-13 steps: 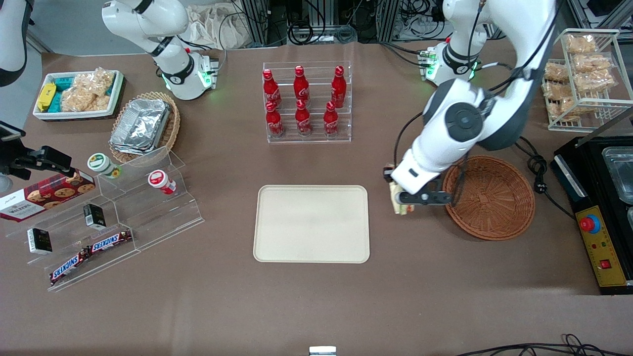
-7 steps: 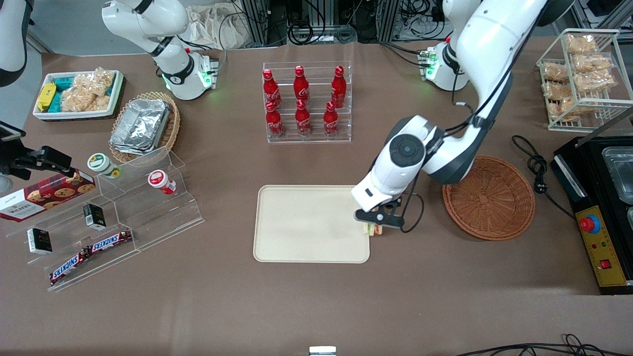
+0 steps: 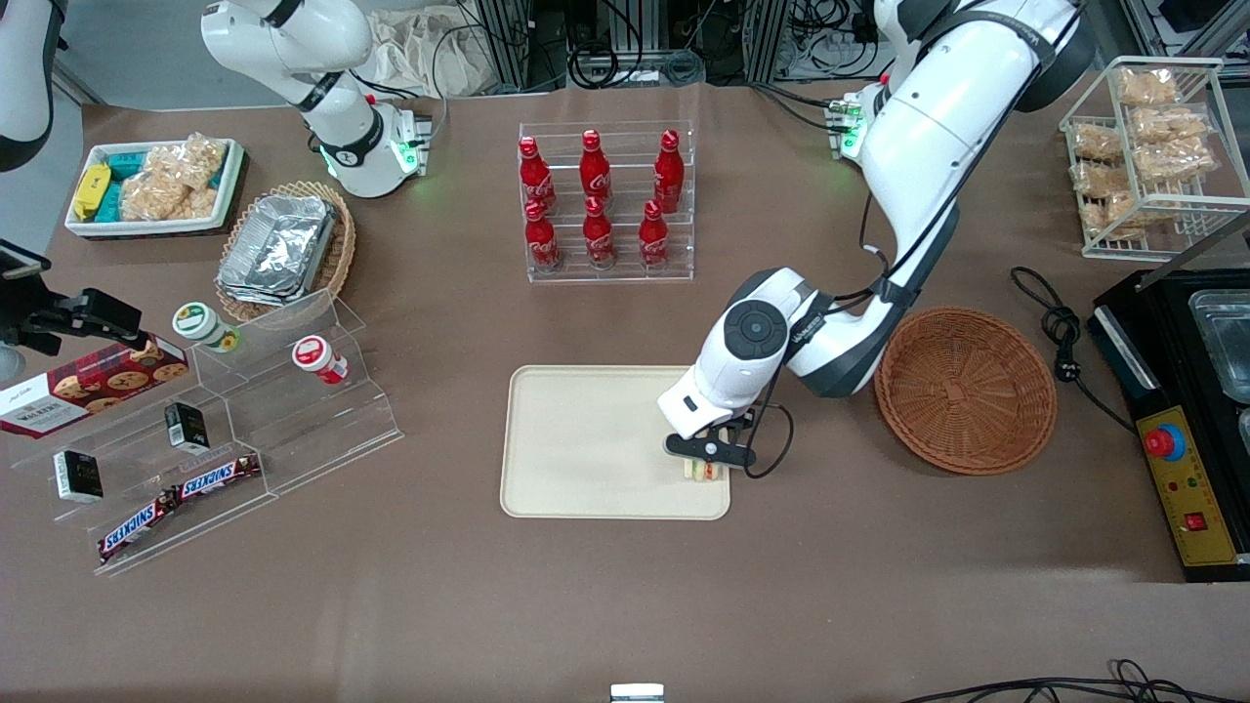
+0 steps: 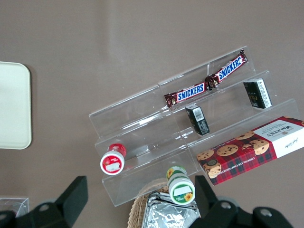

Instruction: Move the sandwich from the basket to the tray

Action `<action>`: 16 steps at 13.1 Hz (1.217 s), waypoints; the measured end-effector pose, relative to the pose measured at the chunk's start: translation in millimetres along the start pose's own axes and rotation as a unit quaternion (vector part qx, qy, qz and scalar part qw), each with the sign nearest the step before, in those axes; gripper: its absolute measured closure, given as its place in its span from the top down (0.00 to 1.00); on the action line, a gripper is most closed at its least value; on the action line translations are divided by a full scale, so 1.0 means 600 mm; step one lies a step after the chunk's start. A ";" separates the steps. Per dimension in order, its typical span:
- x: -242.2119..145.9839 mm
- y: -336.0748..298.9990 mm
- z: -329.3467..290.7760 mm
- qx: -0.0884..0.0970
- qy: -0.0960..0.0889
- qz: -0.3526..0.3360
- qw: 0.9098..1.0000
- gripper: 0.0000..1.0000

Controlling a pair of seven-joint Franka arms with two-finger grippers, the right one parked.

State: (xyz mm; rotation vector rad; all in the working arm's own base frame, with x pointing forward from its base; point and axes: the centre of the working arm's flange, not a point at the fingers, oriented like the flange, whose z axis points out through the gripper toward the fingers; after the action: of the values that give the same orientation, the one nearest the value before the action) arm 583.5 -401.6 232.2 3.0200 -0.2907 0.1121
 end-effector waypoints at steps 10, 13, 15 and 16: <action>0.074 -0.104 -0.281 0.016 0.042 -0.064 0.997 0.99; 0.060 -0.206 -0.428 -0.001 0.012 -0.069 0.998 0.99; 0.036 -0.292 -0.524 -0.017 -0.017 -0.064 0.998 0.99; 0.020 -0.337 -0.575 -0.016 -0.031 -0.060 0.998 0.99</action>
State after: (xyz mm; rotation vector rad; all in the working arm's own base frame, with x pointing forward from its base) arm 612.6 -167.6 555.6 3.0031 -0.1139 0.0038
